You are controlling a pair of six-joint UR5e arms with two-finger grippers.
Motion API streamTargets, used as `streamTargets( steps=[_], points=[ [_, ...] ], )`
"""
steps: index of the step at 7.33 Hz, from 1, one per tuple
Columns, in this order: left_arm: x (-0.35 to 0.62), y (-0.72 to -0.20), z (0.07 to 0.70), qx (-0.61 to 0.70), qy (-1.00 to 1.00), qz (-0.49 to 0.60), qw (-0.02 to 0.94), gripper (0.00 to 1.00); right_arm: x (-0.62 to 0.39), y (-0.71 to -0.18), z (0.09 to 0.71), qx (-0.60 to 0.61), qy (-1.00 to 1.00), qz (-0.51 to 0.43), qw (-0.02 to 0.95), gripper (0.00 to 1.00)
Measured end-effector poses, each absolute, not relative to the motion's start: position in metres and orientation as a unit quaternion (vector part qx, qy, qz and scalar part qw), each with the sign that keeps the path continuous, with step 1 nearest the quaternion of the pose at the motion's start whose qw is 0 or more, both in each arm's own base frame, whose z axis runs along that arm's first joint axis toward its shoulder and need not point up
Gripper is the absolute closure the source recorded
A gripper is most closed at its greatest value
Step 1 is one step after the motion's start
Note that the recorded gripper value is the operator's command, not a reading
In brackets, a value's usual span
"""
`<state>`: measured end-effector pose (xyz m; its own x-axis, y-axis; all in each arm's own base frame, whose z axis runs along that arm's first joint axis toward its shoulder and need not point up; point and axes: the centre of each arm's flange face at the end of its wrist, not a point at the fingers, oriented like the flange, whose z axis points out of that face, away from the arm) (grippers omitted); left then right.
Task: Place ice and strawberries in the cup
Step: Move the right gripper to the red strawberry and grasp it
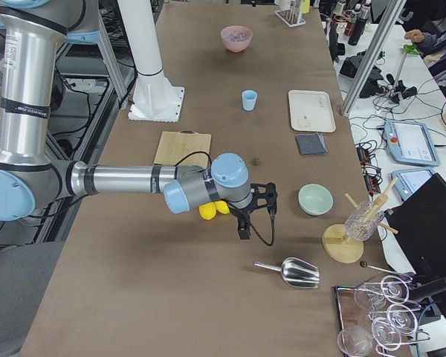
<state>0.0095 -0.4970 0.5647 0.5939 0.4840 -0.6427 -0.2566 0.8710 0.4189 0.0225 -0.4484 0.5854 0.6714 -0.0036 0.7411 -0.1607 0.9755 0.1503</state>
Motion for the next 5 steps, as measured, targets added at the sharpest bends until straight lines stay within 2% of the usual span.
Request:
streamTargets(
  steps=[2, 5],
  points=[
    [-0.004, -0.485, 0.597, 0.141, 0.406, 0.219, 0.876, 0.02, -0.044, -0.488, 0.539, 0.089, -0.402, 0.068, 0.909, 0.00],
    [-0.006, -0.477, 0.606, 0.152, 0.406, 0.225, 0.873, 0.02, -0.195, -0.519, 0.464, 0.095, -0.394, 0.048, 0.913, 0.00]
  ],
)
